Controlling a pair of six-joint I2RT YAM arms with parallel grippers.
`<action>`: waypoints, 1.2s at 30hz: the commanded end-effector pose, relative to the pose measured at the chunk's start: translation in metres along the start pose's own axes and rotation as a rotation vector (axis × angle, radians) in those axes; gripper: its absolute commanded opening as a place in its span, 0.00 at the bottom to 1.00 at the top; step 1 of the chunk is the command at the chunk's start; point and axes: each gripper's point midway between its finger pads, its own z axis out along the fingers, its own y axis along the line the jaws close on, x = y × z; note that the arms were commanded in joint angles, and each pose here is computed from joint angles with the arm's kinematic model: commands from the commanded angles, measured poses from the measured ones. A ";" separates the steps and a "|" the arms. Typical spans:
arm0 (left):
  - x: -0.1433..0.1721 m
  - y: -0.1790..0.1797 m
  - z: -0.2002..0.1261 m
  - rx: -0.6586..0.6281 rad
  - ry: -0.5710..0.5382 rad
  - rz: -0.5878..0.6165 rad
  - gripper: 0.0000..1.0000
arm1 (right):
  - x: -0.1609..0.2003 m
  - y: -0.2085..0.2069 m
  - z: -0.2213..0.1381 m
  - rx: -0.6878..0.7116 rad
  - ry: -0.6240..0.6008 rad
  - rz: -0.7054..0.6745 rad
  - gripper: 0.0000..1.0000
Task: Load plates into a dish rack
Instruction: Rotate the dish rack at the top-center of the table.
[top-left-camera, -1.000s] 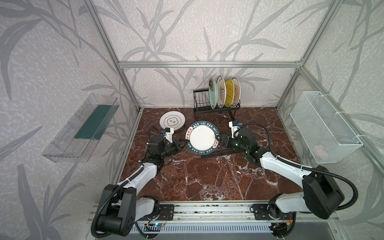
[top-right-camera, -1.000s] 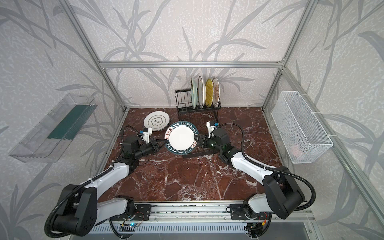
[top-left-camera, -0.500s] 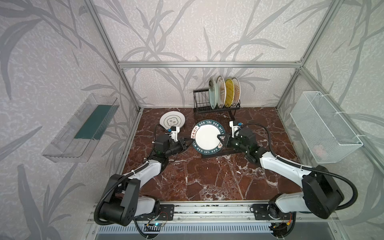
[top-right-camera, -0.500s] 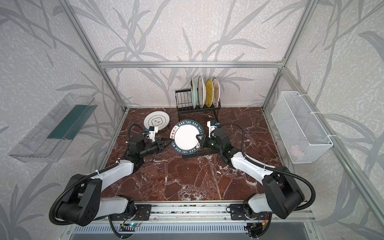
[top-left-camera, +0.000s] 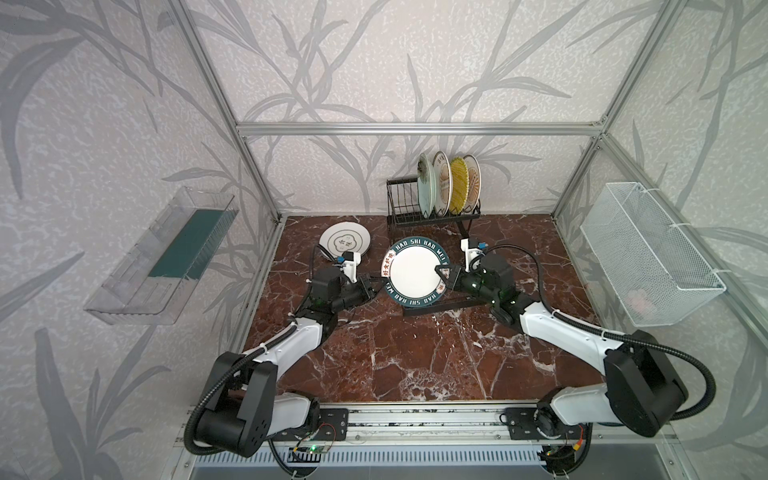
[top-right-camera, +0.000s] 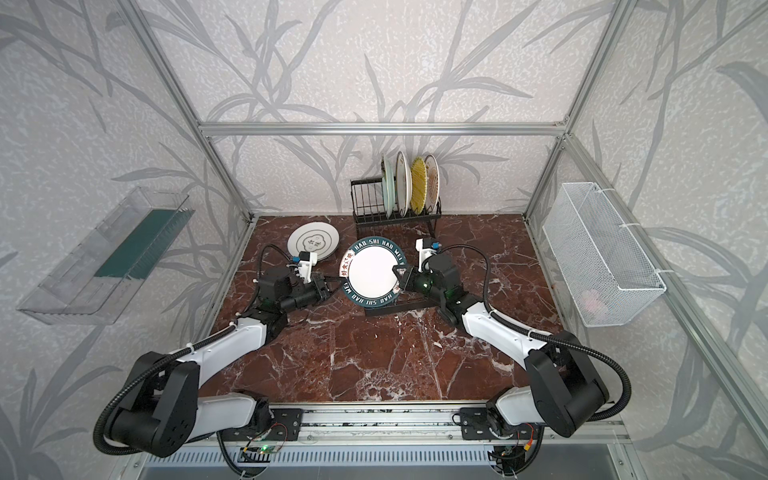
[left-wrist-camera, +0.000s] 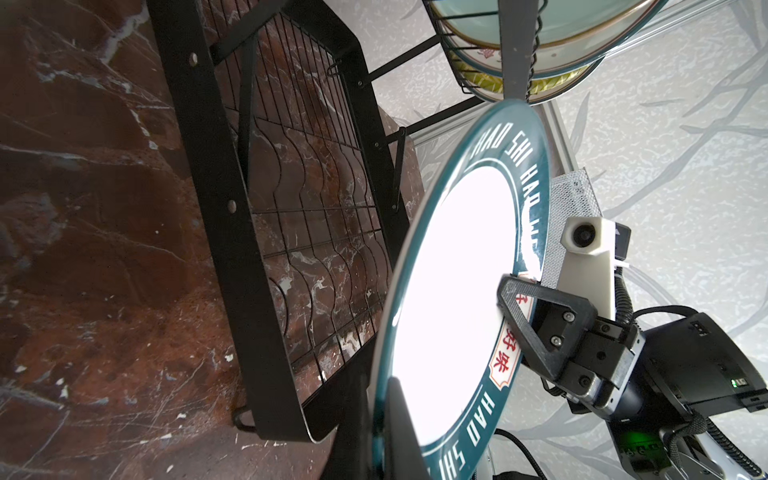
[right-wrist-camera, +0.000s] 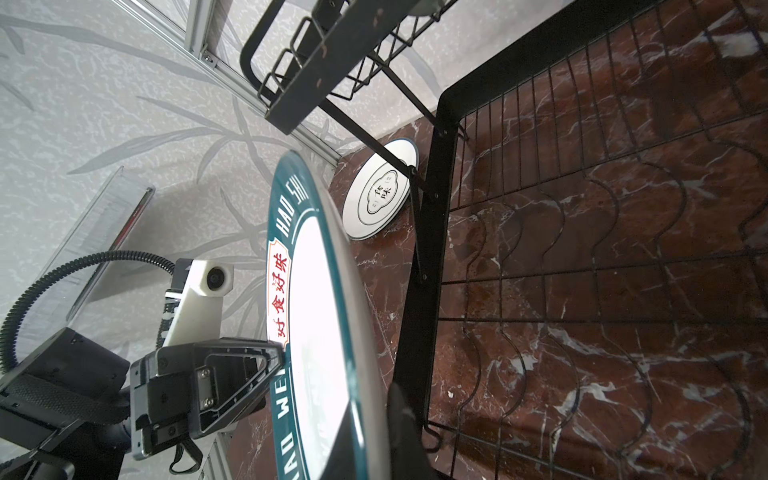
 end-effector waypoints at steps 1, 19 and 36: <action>-0.016 -0.017 -0.004 0.004 -0.046 0.043 0.10 | 0.000 0.014 0.000 -0.061 0.015 -0.052 0.00; -0.017 -0.025 -0.005 0.016 -0.033 0.062 0.38 | 0.004 0.044 0.002 -0.245 0.073 -0.036 0.00; -0.019 -0.033 -0.004 0.049 -0.029 0.068 0.13 | 0.000 0.037 0.006 -0.214 0.053 -0.025 0.00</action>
